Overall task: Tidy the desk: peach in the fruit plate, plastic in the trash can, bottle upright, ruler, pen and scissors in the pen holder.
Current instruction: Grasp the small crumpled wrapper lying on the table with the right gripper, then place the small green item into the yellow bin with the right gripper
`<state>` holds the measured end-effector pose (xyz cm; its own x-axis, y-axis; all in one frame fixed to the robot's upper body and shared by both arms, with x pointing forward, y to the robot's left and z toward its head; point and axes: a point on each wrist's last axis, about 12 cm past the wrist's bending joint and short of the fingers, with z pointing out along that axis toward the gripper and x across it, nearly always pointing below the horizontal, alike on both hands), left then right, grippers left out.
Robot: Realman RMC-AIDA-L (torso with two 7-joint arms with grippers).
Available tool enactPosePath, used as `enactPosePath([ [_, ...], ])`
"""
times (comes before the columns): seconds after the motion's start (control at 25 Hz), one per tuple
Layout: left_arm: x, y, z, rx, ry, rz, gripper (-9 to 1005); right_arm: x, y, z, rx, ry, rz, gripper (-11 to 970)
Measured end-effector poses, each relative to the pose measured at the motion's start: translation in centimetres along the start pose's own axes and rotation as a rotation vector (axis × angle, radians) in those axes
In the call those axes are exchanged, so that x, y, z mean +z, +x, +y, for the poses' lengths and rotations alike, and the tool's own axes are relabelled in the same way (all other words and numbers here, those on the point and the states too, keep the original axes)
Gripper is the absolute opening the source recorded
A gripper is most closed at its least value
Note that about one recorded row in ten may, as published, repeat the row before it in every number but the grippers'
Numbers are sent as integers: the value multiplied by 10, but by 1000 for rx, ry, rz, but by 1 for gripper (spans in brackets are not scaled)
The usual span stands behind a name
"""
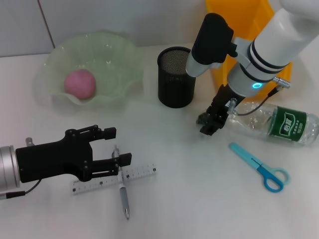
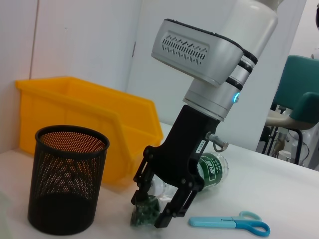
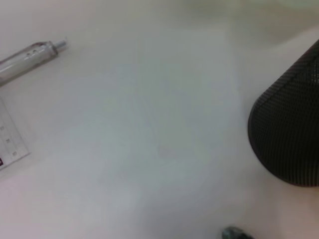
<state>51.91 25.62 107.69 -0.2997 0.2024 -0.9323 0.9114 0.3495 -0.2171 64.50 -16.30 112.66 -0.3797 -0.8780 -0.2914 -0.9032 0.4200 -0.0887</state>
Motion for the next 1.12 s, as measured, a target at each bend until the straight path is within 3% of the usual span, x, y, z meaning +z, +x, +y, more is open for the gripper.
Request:
enactPosePath([
  [0.24,0,0,0,0,0,0,806,1,0,0,0,1,0,444],
  [0.64,0,-2,1,4,1,-2,806,-4,0,4,14,-41,-53,340],
  [0.92,-2,-2,0,2,5,-2,806,-42,12,16,34,-125,-185,313],
  [1.0,-4,-1,1,-3,1,-3,806,-68,25,16,66,-114,-294,296],
  [1.12,-5,-1,0,-5,2,-2,806,-84,38,13,113,-94,-386,271],
])
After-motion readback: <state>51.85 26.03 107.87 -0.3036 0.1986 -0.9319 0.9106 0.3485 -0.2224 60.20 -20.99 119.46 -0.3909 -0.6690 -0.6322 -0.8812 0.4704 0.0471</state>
